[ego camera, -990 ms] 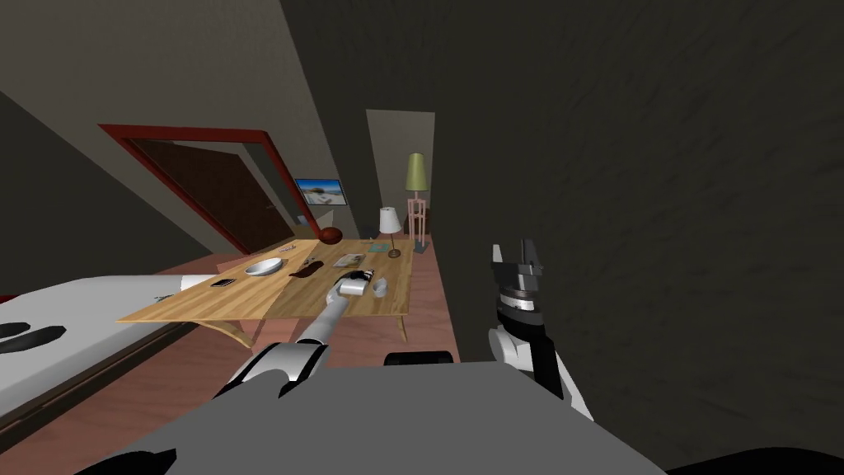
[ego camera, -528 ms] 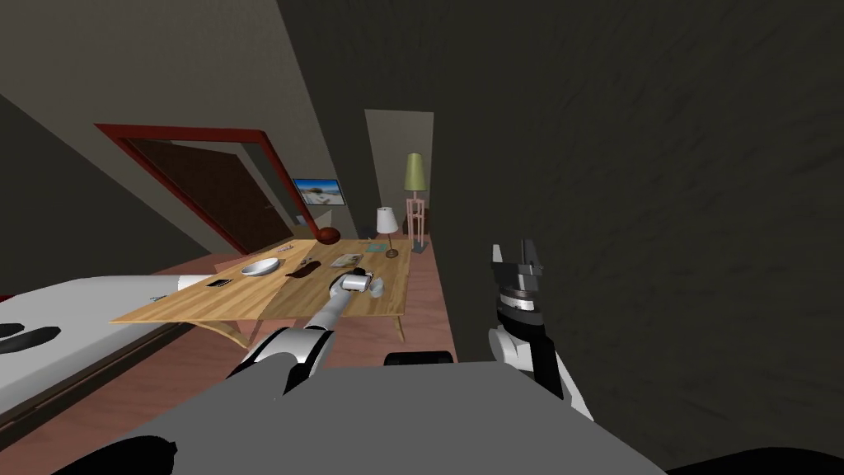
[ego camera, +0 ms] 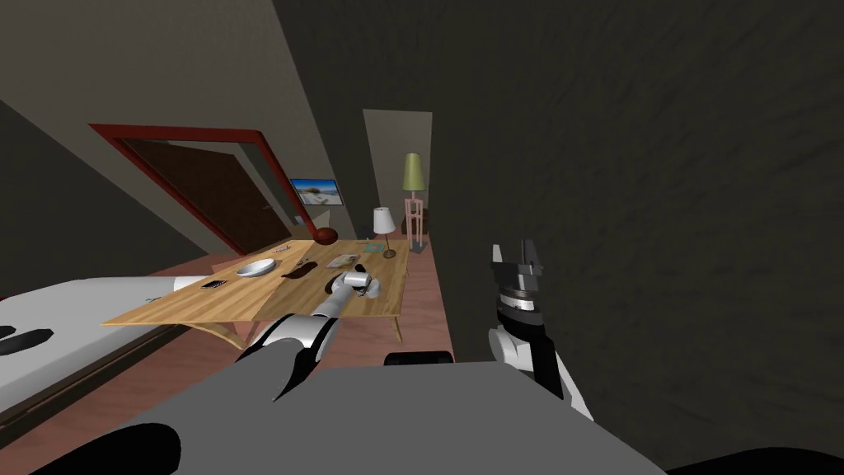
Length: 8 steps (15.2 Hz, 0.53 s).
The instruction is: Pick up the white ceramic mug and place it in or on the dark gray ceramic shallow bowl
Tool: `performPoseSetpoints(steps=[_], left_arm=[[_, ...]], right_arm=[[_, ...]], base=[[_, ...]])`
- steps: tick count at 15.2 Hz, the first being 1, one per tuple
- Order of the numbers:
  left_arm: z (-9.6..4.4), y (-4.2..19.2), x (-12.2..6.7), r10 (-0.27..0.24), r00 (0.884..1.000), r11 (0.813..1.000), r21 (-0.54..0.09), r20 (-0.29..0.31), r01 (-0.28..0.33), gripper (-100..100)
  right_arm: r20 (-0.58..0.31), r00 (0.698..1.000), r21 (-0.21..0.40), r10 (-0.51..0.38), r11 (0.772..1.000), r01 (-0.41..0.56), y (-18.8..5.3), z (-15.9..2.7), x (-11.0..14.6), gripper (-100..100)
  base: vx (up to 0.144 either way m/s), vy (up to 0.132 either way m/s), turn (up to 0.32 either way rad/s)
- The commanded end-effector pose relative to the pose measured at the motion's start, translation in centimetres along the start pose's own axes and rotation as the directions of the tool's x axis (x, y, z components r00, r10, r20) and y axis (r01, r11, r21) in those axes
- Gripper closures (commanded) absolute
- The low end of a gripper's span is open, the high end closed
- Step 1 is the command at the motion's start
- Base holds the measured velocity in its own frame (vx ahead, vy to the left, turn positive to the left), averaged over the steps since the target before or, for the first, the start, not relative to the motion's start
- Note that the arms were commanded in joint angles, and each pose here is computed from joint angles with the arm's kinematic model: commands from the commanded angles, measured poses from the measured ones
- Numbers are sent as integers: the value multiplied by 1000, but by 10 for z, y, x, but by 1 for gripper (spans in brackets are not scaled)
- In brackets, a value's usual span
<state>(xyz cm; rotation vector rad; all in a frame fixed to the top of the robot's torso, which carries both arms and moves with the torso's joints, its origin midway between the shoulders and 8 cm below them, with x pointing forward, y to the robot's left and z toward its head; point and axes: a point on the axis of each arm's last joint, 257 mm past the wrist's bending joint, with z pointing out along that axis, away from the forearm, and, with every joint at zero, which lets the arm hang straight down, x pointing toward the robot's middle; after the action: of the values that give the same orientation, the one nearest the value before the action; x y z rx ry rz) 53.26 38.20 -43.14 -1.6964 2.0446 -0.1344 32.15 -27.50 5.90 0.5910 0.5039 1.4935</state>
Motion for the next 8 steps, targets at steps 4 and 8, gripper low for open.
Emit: performPoseSetpoints(steps=[4,8], left_arm=[[0,21,1,-9,1000,995,-104,-17,7,-100],[-4,36,1,-19,999,982,-187,-30,13,-100]], right_arm=[[0,1000,0,0,1000,0,0,0,0,0],[0,1000,0,0,1000,0,0,0,0,0]], base=[[9,-47,-8],[21,-33,-9]])
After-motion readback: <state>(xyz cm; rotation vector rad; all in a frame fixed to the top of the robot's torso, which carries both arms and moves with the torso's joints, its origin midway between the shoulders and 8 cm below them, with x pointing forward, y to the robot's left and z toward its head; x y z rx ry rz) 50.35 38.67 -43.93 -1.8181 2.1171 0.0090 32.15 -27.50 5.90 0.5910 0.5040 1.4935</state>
